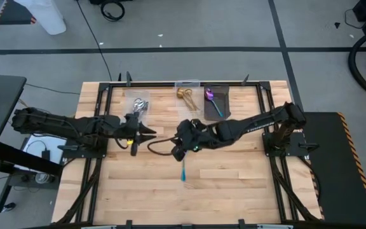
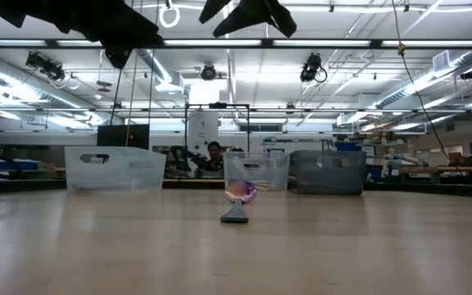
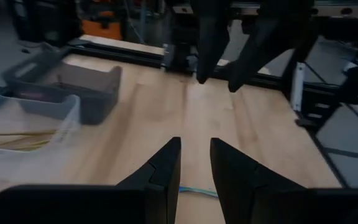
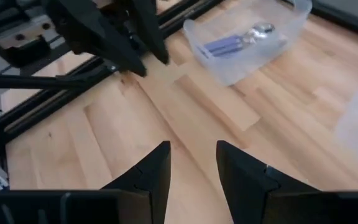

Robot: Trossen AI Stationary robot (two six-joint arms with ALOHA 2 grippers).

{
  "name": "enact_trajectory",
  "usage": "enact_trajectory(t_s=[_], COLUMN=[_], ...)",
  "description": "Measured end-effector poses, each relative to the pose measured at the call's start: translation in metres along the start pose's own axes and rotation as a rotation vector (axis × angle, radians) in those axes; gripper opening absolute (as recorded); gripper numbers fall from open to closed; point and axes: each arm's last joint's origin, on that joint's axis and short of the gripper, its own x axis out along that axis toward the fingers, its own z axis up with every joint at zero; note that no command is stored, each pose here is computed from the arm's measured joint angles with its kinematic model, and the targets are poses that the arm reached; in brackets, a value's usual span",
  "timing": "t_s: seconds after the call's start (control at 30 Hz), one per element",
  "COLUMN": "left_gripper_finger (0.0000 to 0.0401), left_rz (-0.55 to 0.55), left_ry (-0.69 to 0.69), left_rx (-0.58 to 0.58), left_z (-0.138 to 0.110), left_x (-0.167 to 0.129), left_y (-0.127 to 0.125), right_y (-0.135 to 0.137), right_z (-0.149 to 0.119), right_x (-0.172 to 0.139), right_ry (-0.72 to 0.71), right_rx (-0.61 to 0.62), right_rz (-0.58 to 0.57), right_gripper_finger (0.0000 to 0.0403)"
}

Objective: Sort silverware by color (type)
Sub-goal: Put the blue spoon into the black bin

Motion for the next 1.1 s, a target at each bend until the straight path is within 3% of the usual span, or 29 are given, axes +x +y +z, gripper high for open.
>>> enact_trajectory(t_s=[0.27, 0.6, 0.8, 1.1], left_gripper_finger=[0.0094, 0.0094, 0.0094, 0.0094], left_rz=[-0.053, 0.215, 0.222, 0.225], left_ry=[0.047, 0.128, 0.14, 0.152], left_rx=[-0.024, -0.008, -0.011, -0.007], left_z=[-0.006, -0.02, -0.021, -0.022], left_x=[-0.002, -0.005, -0.005, -0.005], left_y=[-0.013, -0.007, -0.006, -0.006], right_y=[0.01, 0.025, 0.028, 0.035], right_z=[-0.036, -0.061, -0.068, -0.086], right_x=[-0.002, -0.013, -0.011, 0.015], right_ry=[0.019, -0.04, -0.059, -0.074], right_rx=[0.079, 0.168, 0.19, 0.178], right_rz=[-0.036, -0.054, -0.032, -0.043], right_gripper_finger=[0.0139, 0.0139, 0.0139, 0.0139])
